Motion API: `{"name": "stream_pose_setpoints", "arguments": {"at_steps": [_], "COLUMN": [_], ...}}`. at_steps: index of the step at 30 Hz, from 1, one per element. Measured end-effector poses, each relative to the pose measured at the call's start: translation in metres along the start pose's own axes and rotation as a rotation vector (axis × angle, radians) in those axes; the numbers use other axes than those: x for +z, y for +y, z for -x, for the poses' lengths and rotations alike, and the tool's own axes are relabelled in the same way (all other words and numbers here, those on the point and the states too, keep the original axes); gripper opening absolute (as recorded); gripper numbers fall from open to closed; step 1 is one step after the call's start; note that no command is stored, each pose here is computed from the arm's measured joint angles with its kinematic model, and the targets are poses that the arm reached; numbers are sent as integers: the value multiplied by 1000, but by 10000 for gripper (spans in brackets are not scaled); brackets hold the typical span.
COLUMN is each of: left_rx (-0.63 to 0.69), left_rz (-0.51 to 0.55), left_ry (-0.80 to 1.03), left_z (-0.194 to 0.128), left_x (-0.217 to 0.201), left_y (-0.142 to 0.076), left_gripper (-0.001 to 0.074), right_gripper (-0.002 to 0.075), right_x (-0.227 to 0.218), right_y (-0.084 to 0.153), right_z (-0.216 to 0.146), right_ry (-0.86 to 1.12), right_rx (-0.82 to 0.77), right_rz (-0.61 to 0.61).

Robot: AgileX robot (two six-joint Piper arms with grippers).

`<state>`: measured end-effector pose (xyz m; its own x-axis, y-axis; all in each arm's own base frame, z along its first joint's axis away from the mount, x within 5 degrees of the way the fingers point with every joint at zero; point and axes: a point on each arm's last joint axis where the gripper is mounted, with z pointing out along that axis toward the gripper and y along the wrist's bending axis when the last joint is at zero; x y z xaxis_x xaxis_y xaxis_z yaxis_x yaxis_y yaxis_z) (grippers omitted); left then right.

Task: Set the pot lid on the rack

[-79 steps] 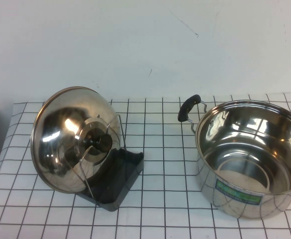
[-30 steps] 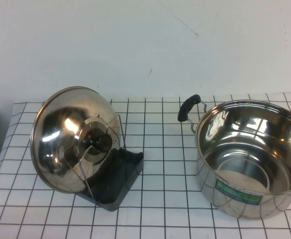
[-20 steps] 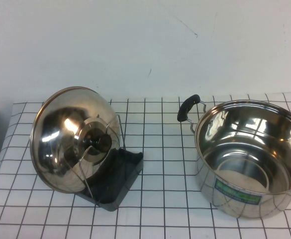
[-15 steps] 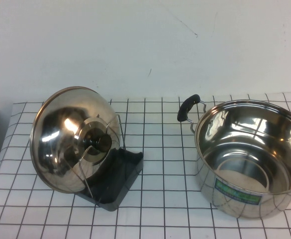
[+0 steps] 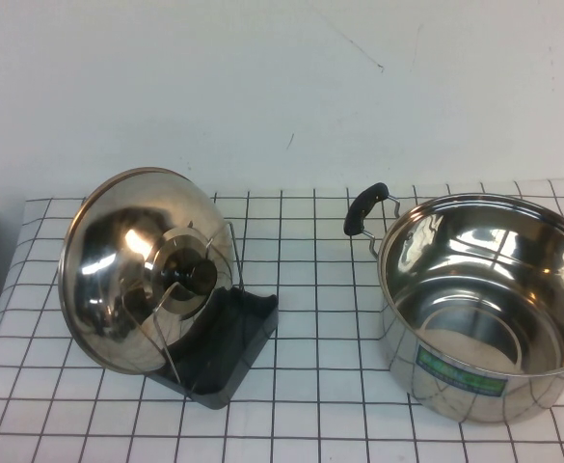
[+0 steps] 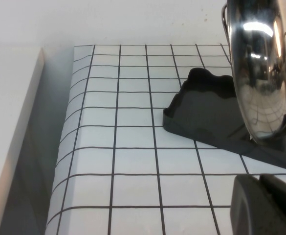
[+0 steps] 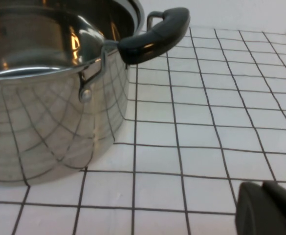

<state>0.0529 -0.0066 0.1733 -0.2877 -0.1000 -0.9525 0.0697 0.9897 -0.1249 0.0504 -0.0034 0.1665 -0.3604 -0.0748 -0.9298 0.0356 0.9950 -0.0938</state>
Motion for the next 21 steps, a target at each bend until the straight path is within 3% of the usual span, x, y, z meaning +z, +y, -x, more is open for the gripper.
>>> {"name": "stream_pose_setpoints", "arguments": {"at_steps": [21], "left_rx": [0], "left_rz": [0], "left_ry": [0], "left_z": [0], "left_x": [0], "left_y": [0], "left_gripper": [-2], "right_gripper": [-2], "right_x": [-1], "right_y": [0], "right_z": [-1], "right_ry": [25], "right_rx": [25], "right_rz": [-4]}}
